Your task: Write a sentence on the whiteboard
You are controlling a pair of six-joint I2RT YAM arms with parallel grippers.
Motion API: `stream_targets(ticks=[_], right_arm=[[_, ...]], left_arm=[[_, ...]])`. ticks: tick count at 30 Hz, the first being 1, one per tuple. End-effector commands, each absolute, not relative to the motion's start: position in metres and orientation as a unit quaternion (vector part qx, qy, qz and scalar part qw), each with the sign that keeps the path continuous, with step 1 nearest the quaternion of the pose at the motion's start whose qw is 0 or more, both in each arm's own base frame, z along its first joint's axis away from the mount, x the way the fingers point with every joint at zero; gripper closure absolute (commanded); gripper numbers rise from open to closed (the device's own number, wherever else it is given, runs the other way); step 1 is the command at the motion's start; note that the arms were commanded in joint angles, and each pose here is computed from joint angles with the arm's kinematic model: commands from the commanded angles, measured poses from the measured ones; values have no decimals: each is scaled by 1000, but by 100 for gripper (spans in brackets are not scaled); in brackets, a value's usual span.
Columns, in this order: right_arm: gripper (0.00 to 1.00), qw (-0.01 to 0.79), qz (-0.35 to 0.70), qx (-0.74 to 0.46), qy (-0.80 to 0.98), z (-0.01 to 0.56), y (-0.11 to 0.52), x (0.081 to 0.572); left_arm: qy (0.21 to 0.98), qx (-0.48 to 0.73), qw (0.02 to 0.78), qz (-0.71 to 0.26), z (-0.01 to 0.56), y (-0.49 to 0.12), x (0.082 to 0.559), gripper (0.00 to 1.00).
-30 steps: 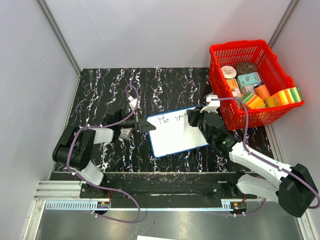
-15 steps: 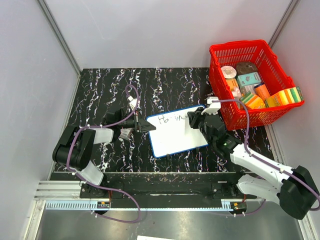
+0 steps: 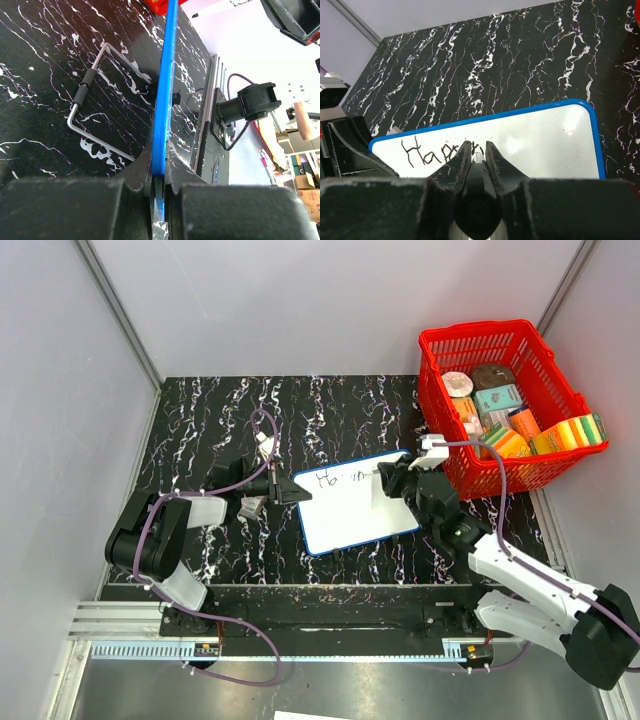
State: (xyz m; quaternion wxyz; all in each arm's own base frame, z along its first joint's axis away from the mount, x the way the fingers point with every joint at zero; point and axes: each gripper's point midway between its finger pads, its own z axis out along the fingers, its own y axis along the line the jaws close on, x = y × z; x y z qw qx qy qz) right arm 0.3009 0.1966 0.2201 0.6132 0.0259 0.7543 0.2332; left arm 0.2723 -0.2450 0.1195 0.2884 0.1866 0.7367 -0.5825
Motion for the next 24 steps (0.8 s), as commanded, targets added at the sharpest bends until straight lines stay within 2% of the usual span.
stream_targets(ticks=[1, 24], right_arm=[[100, 641, 250, 38, 725, 252, 196, 306], [100, 632, 206, 48, 746, 232, 193, 324]], left_arm=[[744, 207, 336, -540, 110, -242, 288, 100], [743, 208, 337, -539, 110, -242, 288, 100]])
